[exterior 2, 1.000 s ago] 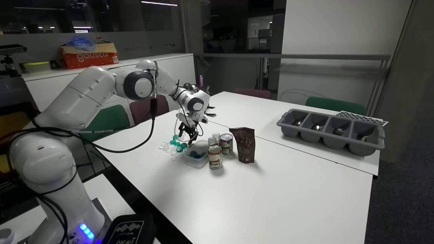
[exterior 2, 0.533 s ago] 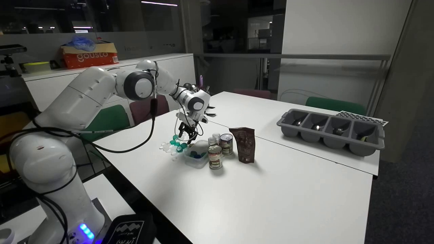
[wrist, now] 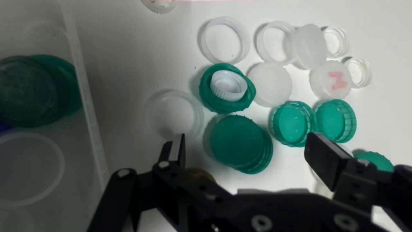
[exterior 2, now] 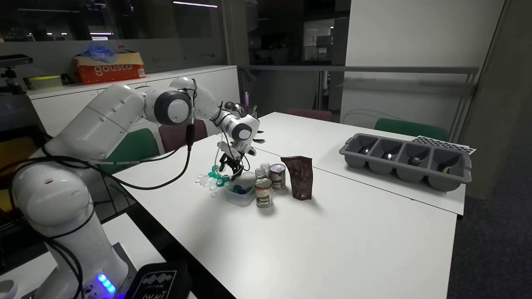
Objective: Put one green object inside the clear bowl
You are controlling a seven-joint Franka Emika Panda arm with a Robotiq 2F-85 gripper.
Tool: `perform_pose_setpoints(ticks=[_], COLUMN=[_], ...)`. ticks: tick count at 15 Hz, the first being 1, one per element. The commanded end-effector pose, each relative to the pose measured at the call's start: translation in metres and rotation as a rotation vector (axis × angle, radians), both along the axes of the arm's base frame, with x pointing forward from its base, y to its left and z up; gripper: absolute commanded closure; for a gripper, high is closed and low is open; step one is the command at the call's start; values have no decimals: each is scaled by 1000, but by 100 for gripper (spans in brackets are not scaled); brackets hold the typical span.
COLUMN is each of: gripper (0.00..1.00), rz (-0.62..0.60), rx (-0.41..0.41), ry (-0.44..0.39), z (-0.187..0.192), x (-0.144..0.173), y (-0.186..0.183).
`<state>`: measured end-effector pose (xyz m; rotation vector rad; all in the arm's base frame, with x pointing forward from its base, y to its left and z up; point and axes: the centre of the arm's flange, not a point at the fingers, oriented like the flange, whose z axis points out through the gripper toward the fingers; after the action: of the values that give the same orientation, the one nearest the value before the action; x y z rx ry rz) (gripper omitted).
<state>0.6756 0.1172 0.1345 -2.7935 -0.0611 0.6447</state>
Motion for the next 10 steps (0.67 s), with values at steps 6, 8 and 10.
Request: perform_pose_setpoints(ticks=[6, 8, 10], gripper=[50, 66, 79], rz=[-17, -18, -18], rx=[29, 30, 32], ry=[34, 31, 30], z=[4, 6, 7], x=[5, 5, 5], y=[-5, -5, -6])
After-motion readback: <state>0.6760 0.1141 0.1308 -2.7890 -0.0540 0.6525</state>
